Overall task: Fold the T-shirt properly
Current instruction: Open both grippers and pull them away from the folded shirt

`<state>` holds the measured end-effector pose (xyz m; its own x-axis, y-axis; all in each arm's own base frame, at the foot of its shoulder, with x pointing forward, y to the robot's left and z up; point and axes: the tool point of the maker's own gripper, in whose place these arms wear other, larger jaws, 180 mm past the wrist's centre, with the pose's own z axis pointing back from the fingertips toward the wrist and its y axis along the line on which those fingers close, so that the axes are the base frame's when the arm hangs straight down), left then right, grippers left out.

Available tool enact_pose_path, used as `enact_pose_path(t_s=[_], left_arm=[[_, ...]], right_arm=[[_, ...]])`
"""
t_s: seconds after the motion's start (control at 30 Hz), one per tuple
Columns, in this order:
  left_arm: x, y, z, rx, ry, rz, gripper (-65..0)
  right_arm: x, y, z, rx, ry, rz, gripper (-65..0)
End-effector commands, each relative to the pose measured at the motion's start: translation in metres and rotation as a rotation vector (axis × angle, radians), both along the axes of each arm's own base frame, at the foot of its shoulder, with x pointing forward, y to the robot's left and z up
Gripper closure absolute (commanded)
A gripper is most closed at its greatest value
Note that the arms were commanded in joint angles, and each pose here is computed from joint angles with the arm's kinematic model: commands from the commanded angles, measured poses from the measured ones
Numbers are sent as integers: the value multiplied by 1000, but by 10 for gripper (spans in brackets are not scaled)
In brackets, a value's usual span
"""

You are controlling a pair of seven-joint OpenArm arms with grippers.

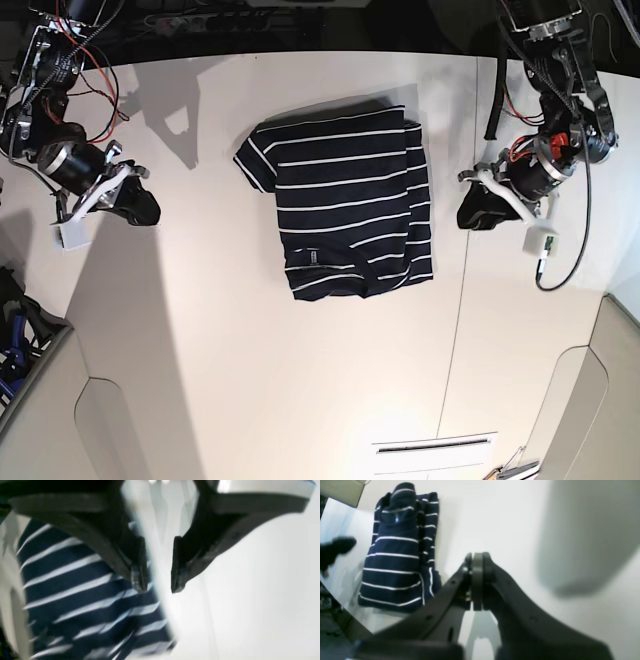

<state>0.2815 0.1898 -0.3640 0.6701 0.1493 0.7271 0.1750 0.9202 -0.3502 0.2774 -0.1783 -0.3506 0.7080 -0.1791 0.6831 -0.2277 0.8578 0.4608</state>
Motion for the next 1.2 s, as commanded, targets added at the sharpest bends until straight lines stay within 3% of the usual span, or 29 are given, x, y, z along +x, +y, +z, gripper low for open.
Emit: enact_pose_path(t_s=[0.0,0.27,0.57,0.8,1.17], left_arm=[[4,4,15,-13,-58,8,-173],[-49,31,5,-99,19,72,-173],[-124,58,-17,-122,169,173,-173],[-177,60,-34,-107,303,187,-173],[-230,67,-53,-37,460,192,-173]], right_arm=[[5,-7,14,-5,-53,-2,0],[-35,-11,-11,10,49,-2,0],[-77,-5,-31,47,157,16,0],[-112,2,-42,94,244,38,0],[-177,-16,-64,13,414,62,0]])
